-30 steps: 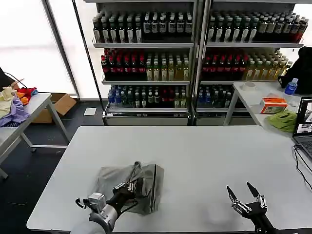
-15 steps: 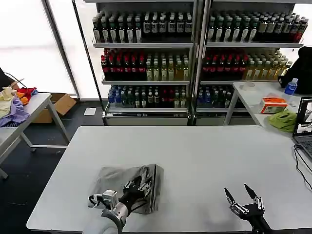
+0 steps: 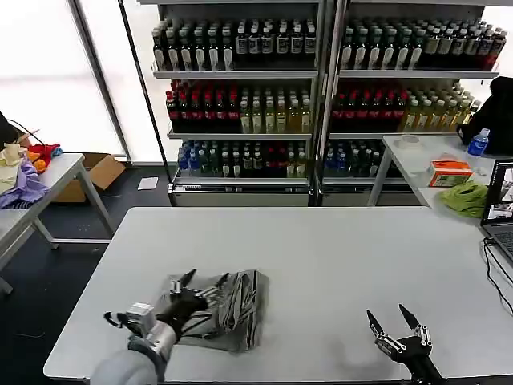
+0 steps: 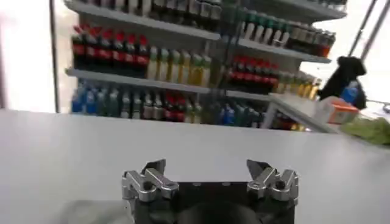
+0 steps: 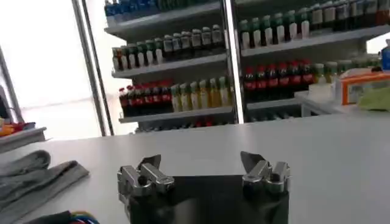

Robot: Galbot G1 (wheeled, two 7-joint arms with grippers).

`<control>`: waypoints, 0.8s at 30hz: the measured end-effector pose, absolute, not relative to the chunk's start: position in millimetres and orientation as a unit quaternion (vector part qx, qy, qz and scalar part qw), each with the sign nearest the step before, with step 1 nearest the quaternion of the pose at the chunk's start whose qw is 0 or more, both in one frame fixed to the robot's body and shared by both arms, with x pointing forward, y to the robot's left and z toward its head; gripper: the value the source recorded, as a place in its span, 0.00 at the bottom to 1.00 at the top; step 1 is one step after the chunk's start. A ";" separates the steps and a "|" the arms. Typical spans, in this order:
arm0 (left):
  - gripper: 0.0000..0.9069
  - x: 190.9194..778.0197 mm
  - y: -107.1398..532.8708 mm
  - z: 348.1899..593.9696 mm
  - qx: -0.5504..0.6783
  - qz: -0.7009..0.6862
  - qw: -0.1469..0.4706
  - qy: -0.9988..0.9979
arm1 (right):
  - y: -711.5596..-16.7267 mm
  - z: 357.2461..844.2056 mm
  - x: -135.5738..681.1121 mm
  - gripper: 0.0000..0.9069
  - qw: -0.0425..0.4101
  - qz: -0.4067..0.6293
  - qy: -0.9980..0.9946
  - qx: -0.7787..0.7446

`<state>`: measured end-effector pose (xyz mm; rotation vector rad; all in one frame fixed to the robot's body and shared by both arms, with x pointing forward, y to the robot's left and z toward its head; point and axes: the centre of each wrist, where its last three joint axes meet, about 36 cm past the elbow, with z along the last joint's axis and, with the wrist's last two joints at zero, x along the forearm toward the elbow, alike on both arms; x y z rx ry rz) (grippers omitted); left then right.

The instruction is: Fold and organize the clothes.

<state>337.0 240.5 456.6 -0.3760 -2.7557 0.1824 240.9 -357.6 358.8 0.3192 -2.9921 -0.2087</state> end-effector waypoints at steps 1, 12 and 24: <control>1.00 337.1 249.6 453.9 -0.121 0.059 0.177 -0.975 | -357.4 358.9 241.3 1.00 0.063 -0.070 -0.990 0.106; 1.00 338.3 297.5 417.5 -0.041 0.040 0.204 -0.977 | -358.9 360.3 240.6 1.00 0.066 -0.076 -0.990 0.102; 1.00 336.4 298.6 381.4 -0.017 0.047 0.233 -0.971 | -364.3 360.7 239.2 1.00 0.064 -0.078 -0.991 0.093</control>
